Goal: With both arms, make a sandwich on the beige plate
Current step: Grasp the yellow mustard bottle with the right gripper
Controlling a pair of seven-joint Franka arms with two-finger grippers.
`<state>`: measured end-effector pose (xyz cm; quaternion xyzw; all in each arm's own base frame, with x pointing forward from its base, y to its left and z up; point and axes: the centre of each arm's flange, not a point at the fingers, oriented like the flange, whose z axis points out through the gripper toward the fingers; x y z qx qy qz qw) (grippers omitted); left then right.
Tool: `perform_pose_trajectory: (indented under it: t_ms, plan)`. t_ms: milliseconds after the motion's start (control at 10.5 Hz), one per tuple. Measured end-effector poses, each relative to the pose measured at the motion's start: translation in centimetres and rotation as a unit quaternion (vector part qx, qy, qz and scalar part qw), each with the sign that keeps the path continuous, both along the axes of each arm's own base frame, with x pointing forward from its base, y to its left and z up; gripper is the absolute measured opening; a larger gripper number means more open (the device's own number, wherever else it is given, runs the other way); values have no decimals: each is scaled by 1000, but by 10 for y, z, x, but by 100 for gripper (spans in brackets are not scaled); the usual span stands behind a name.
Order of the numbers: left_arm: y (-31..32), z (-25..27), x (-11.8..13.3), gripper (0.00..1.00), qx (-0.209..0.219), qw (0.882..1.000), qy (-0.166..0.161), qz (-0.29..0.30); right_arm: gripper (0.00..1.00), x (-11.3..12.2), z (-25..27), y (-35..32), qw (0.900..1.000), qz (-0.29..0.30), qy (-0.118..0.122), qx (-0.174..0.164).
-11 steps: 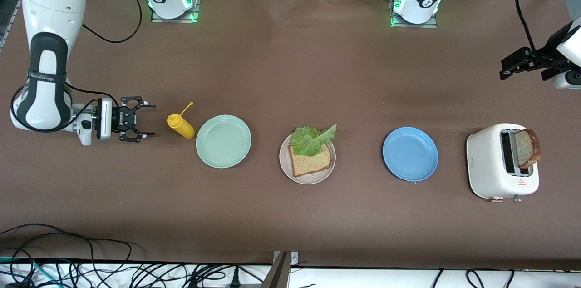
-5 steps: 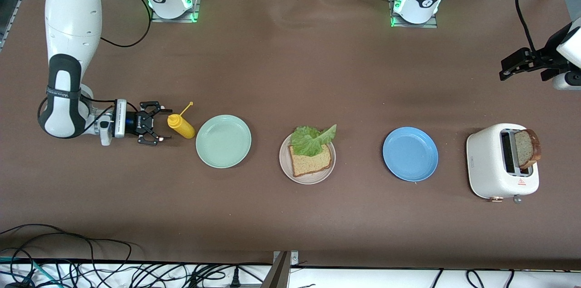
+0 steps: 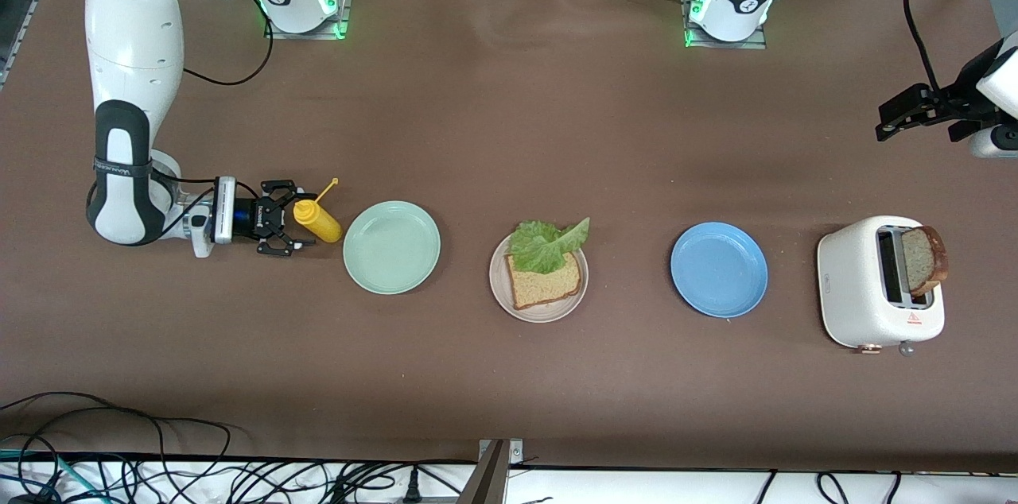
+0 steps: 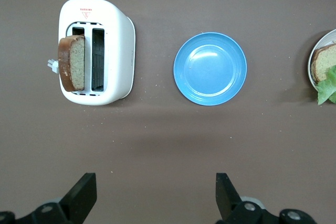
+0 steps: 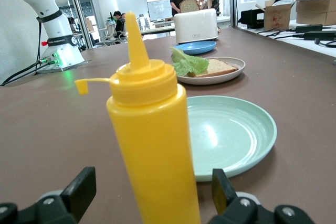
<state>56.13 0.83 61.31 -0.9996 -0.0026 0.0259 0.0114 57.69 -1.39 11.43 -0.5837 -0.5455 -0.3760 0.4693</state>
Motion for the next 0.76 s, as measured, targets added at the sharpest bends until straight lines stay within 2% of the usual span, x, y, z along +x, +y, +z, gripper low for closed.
perform_pose_trajectory:
  t_ms: [190,380,475,665,760]
  plan:
    - [0,0,0,100,0,1000,0,0,85,2,0,8,1000,5,-2,7]
    - [0,0,0,100,0,1000,0,0,54,5,2,11,1000,7,-2,8]
    - [1,0,0,100,0,1000,0,0,41,7,4,11,1000,5,6,7]
    - [1,0,0,100,0,1000,0,1,19,16,13,15,999,8,45,-1]
    - [1,0,0,100,0,1000,0,1,14,26,22,19,997,14,70,-10]
